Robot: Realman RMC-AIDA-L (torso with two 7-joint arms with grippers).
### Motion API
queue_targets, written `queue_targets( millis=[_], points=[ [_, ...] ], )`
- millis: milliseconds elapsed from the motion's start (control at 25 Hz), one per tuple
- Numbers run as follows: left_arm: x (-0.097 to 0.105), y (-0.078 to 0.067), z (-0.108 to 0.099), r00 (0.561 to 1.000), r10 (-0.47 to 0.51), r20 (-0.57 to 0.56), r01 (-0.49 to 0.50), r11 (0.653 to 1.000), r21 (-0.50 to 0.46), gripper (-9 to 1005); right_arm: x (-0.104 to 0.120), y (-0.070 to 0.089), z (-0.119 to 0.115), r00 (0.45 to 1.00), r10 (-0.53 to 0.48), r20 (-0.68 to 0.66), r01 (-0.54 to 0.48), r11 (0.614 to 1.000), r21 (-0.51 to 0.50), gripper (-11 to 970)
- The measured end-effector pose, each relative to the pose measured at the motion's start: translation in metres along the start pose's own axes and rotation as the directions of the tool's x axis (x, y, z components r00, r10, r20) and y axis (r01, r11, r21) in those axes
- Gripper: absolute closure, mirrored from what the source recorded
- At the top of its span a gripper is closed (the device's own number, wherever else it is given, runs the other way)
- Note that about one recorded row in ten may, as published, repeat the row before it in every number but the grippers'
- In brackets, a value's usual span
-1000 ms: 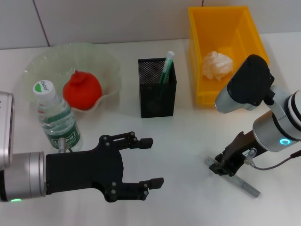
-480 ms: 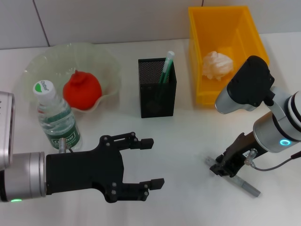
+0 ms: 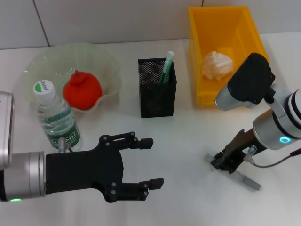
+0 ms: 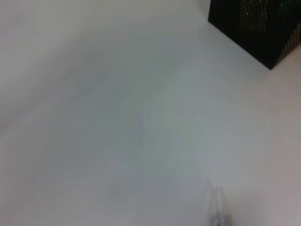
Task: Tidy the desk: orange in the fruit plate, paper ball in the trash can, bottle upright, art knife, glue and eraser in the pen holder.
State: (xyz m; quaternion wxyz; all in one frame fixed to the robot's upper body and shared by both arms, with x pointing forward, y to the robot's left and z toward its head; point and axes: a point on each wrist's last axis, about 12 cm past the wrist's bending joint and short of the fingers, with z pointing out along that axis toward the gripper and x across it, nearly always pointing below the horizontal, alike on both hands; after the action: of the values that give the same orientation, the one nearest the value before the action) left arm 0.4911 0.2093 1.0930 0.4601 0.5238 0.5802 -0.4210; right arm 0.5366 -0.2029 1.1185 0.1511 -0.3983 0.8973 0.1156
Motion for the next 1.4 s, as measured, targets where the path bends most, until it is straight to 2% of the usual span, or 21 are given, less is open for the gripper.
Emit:
queue_targets(
  millis=[360, 720, 960, 1200, 1400],
  points=[
    [0.0, 0.0, 0.0, 1.0, 0.0, 0.001, 0.0, 1.0, -0.001, 196, -0.012, 0.002, -0.018, 0.996, -0.027, 0.08, 0.023, 0.998, 0.05, 828],
    [-0.001, 0.001, 0.001, 1.0, 0.002, 0.0, -0.002, 1.0, -0.001, 196, -0.031, 0.006, -0.057, 0.966, -0.103, 0.235, 0.065, 0.985, 0.161, 830],
    [0.0, 0.002, 0.002, 1.0, 0.0, 0.0, 0.0, 1.0, 0.0, 196, -0.042, 0.007, -0.075, 0.939, -0.147, 0.311, 0.079, 0.972, 0.222, 831],
    [0.0, 0.001, 0.002, 1.0, -0.004, 0.0, 0.004, 1.0, -0.002, 196, -0.053, 0.006, -0.083, 0.898, -0.206, 0.388, 0.092, 0.952, 0.291, 832],
    [0.0, 0.002, 0.003, 1.0, -0.001, 0.0, 0.001, 1.0, -0.001, 196, -0.063, 0.001, -0.081, 0.853, -0.266, 0.449, 0.1, 0.928, 0.358, 833]
  ],
)
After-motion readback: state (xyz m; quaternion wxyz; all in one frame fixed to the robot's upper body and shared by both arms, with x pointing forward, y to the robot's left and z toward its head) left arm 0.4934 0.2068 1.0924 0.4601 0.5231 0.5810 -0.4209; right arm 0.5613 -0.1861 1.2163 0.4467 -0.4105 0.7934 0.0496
